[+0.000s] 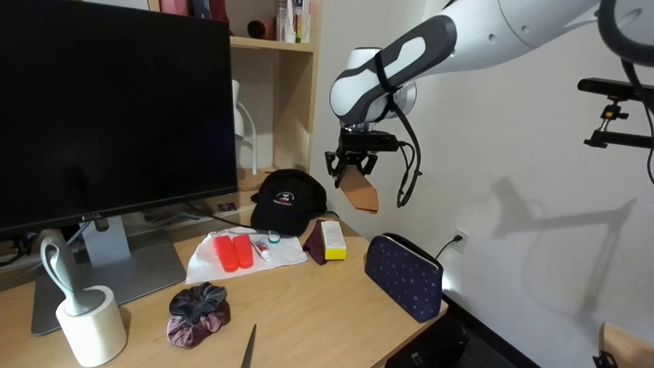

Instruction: Move the brown paper weight forward

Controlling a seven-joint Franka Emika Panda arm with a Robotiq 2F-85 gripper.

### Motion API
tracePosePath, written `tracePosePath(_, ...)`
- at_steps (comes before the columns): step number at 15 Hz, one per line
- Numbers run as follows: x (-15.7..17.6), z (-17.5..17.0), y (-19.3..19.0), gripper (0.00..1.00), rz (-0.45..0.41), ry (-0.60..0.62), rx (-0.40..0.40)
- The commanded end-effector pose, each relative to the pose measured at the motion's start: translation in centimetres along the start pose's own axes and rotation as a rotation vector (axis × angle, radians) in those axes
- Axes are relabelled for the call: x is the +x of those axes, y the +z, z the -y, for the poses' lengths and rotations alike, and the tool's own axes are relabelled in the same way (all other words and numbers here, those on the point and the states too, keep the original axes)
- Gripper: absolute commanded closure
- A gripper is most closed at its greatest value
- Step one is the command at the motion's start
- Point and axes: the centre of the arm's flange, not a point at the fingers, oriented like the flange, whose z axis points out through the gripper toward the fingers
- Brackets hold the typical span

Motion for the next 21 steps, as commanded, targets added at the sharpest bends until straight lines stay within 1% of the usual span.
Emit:
tracePosePath(1,-5.7,2.8,-2.7,0.69,0.005,-0.160,-0.065)
tracePosePath(3,-8.0,4.5,-2.8,0.69,-0.004,-0.254,-0.101)
tracePosePath(4,-4.8,4.7,-1.6,0.69,-0.008,-0.167,-0.070)
tracePosePath(5,-5.5,5.5,-1.7,0.44,-0.006,-0.182,-0.073)
tracePosePath(7,-5.6,5.6,-1.6,0.44,-0.005,-0.184,-0.073)
tracePosePath(10,-5.0,4.6,-1.4,0.44,-0.003,-0.166,-0.076)
tracePosePath(11,-5.0,4.5,-1.3,0.69,-0.004,-0.162,-0.082)
tracePosePath(14,-6.7,6.7,-0.5,0.69,-0.013,-0.233,-0.113)
tracePosePath(18,-11.3,10.2,1.4,0.69,-0.033,-0.316,-0.186)
tracePosePath(20,-13.8,11.6,2.6,0.69,-0.040,-0.326,-0.214)
tracePosePath(21,-15.1,12.1,3.4,0.69,-0.047,-0.312,-0.223)
